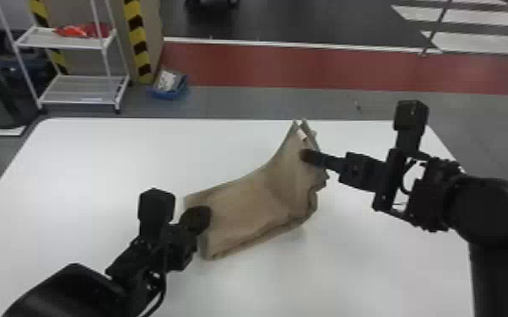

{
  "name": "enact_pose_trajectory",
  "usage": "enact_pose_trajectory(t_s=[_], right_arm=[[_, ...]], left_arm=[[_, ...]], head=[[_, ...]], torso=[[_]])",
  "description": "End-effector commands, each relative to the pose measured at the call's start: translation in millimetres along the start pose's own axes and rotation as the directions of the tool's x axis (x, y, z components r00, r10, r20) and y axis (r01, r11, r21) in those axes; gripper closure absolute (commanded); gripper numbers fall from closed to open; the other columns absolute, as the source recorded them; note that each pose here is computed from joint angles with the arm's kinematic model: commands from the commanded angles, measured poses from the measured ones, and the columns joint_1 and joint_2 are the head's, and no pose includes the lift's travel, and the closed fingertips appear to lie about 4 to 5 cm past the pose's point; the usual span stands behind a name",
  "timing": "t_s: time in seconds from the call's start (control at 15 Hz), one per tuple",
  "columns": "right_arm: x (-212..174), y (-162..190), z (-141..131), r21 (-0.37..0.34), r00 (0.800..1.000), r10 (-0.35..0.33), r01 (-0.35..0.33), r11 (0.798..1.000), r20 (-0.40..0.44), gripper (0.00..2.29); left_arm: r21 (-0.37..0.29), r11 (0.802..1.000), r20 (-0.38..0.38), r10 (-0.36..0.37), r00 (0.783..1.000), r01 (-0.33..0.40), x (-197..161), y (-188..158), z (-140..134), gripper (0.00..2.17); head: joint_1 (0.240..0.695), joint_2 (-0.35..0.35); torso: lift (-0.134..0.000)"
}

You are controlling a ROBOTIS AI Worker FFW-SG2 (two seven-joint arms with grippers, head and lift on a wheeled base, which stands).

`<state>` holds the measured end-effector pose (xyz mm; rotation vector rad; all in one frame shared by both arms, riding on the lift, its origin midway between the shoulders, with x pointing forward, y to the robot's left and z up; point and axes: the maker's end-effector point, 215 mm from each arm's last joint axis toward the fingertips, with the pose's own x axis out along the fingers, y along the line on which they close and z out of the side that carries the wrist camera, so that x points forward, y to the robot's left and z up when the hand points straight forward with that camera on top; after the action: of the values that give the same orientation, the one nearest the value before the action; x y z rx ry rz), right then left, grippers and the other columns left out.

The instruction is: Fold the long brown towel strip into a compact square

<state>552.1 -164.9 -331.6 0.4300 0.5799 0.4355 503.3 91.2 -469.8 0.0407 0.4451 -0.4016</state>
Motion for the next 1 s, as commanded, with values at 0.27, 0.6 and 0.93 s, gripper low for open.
enact_pose_trajectory(t_s=[0.27, 0.6, 0.93], right_arm=[[11, 36, -15, -0.014, 0.997, 0.064, -0.065, 0.998, -0.035, 0.94], [32, 79, -40, -0.069, 0.99, 0.099, -0.106, 0.992, -0.096, 0.94], [47, 98, -75, -0.083, 0.979, 0.111, -0.126, 0.988, -0.168, 0.94]], left_arm=[[0.0, 1.0, -0.022, -0.022, 1.0, 0.022, 4, -15, -15, 2.14], [-0.007, 1.0, -0.015, -0.029, 0.999, 0.029, 5, -22, -12, 2.14], [-0.017, 0.999, -0.01, -0.034, 0.999, 0.034, 5, -22, -9, 2.14]], head=[[0.695, -0.061], [0.695, -0.029], [0.695, 0.015]], torso=[[-0.12], [-0.12], [-0.12]])
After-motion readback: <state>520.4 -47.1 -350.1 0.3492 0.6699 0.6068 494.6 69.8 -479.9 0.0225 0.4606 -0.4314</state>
